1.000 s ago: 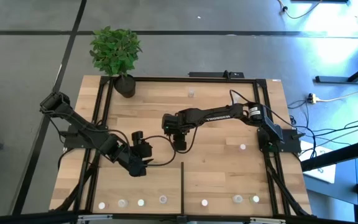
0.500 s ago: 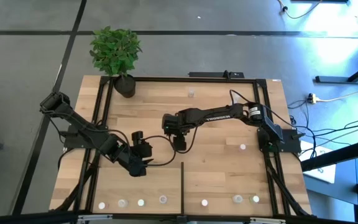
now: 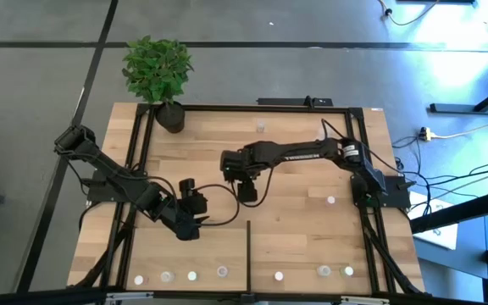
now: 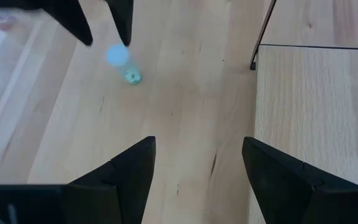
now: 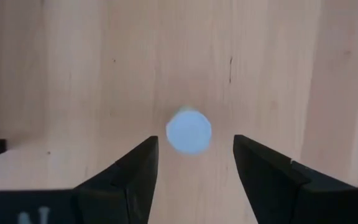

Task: Pick and place medicine bottles onto shelf by color
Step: Put the top green pill bottle on the shelf aligned with the other green pill bottle

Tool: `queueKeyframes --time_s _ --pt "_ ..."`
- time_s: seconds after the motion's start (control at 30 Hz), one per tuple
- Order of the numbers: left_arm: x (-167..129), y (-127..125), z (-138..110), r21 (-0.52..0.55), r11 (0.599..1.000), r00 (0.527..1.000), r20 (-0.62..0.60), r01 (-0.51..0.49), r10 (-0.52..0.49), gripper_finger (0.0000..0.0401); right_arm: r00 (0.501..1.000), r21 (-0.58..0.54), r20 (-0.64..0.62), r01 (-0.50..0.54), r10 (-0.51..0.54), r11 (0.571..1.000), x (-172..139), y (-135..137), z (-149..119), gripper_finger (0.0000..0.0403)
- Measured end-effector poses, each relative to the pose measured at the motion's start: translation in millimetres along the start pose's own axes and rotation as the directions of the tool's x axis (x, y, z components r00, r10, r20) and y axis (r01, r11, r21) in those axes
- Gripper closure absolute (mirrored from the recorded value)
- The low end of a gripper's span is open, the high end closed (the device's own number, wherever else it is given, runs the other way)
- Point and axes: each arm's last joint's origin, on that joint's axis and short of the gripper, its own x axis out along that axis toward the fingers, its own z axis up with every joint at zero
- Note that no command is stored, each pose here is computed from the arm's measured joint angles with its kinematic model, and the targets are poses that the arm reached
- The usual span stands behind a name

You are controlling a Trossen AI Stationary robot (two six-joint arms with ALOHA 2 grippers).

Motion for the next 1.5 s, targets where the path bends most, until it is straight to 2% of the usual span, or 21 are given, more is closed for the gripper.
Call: queueKeyframes --time_s 0.17,0.37,0.47,0.63,0.87,1.0,1.13,1.23,1.33,1.5 --pt "0 0 0 -0.039 0.999 1.000 0.003 -0.011 0.011 0.0167 1.000 0.001 -0.016 0.001 -0.001 1.000 -23 1 -6 0.0192" --pt "0 2 -1 -0.045 0.998 0.999 0.011 -0.041 0.041 0.0167 0.998 0.004 0.057 0.031 -0.031 1.000 -69 2 -11 0.0192" --pt "0 2 -1 -0.048 0.998 0.999 0.007 -0.048 0.048 0.0167 0.989 0.035 0.050 0.134 -0.136 0.990 -94 5 -20 0.0192" --pt "0 3 -1 -0.044 0.997 0.998 0.009 -0.058 0.058 0.0167 0.935 0.096 0.027 0.349 -0.353 0.932 -128 21 -36 0.0192" --pt "10 20 9 -0.029 0.992 0.993 0.007 -0.121 0.121 0.0167 0.862 0.158 0.078 0.485 -0.500 0.860 -169 55 -57 0.0192" --pt "17 32 19 -0.015 0.992 0.992 0.019 -0.123 0.123 0.0167 0.848 0.159 0.113 0.499 -0.518 0.852 -181 74 -65 0.0192" --pt "26 39 25 -0.024 0.999 0.999 0.015 -0.049 0.049 0.0167 0.831 0.125 0.144 0.523 -0.537 0.843 -184 89 -68 0.0192" --pt "41 45 19 -0.022 1.000 1.000 0.013 0.014 -0.014 0.0167 0.823 0.103 0.155 0.537 -0.546 0.837 -184 95 -69 0.0192" --pt "56 49 12 -0.013 0.997 0.995 0.066 0.080 -0.079 0.0167 0.825 0.089 0.161 0.535 -0.542 0.841 -185 99 -70 0.0192" --pt "76 56 -5 -0.012 0.996 0.980 0.180 0.083 -0.079 0.0167 0.828 0.087 0.166 0.528 -0.535 0.845 -185 102 -70 0.0192"
